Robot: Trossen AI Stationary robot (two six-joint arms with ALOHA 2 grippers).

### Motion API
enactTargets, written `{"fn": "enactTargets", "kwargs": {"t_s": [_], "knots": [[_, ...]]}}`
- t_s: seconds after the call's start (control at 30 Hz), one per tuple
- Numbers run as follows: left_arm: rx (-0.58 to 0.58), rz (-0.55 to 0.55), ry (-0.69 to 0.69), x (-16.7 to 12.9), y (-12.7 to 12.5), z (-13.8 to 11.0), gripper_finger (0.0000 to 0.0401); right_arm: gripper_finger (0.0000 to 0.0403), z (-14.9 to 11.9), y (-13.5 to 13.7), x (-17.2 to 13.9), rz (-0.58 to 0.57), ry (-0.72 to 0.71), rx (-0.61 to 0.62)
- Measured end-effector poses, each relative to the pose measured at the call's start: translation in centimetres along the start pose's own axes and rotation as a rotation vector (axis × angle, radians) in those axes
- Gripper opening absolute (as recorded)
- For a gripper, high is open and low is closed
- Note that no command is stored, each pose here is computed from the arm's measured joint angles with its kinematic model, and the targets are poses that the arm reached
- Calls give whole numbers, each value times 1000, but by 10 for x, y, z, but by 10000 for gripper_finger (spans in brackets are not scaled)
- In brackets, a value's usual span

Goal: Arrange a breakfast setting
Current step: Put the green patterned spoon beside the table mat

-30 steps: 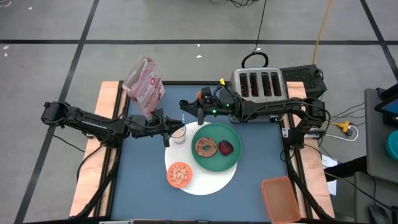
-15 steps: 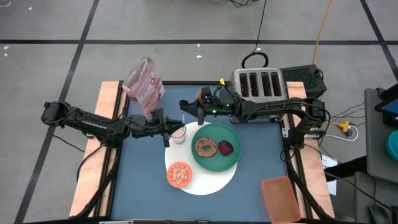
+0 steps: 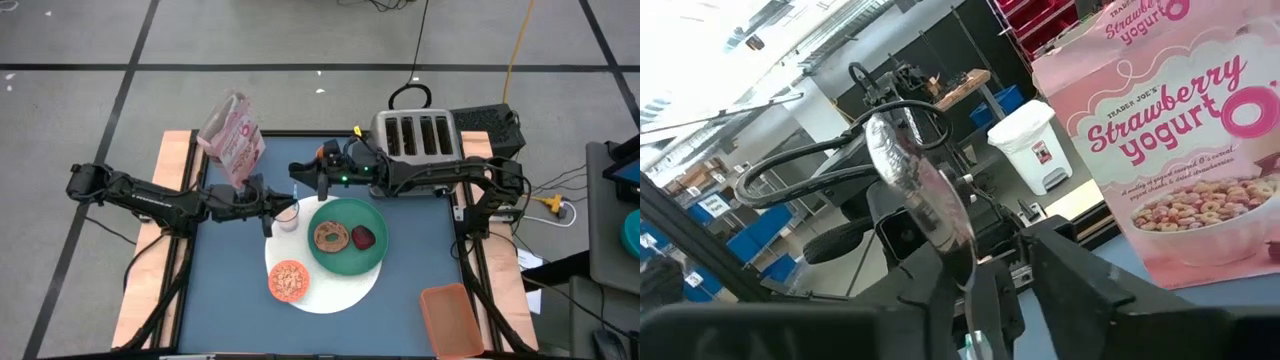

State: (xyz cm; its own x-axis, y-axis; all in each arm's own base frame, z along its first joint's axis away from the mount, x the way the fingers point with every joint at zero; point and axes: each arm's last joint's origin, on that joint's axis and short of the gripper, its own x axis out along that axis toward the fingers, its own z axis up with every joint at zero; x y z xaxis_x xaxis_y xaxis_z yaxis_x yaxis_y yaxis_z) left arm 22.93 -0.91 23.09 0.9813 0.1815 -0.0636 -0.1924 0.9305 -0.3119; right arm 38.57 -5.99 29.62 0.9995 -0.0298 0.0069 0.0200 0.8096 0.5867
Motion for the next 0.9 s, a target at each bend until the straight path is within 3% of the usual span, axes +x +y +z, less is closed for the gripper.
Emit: {"fn": "enactTargets", "kwargs": {"t_s": [0.43, 0.67, 0.9], "knots": [[-3, -2, -7, -2, 0, 2, 29, 215, 6, -8, -3, 166, 120, -1], [-7, -2, -18, -15, 0, 13, 29, 223, 10, -14, -5, 213, 159, 28], [-81, 1, 5, -39, 1, 24, 29, 222, 10, -15, -5, 213, 172, 50]]}}
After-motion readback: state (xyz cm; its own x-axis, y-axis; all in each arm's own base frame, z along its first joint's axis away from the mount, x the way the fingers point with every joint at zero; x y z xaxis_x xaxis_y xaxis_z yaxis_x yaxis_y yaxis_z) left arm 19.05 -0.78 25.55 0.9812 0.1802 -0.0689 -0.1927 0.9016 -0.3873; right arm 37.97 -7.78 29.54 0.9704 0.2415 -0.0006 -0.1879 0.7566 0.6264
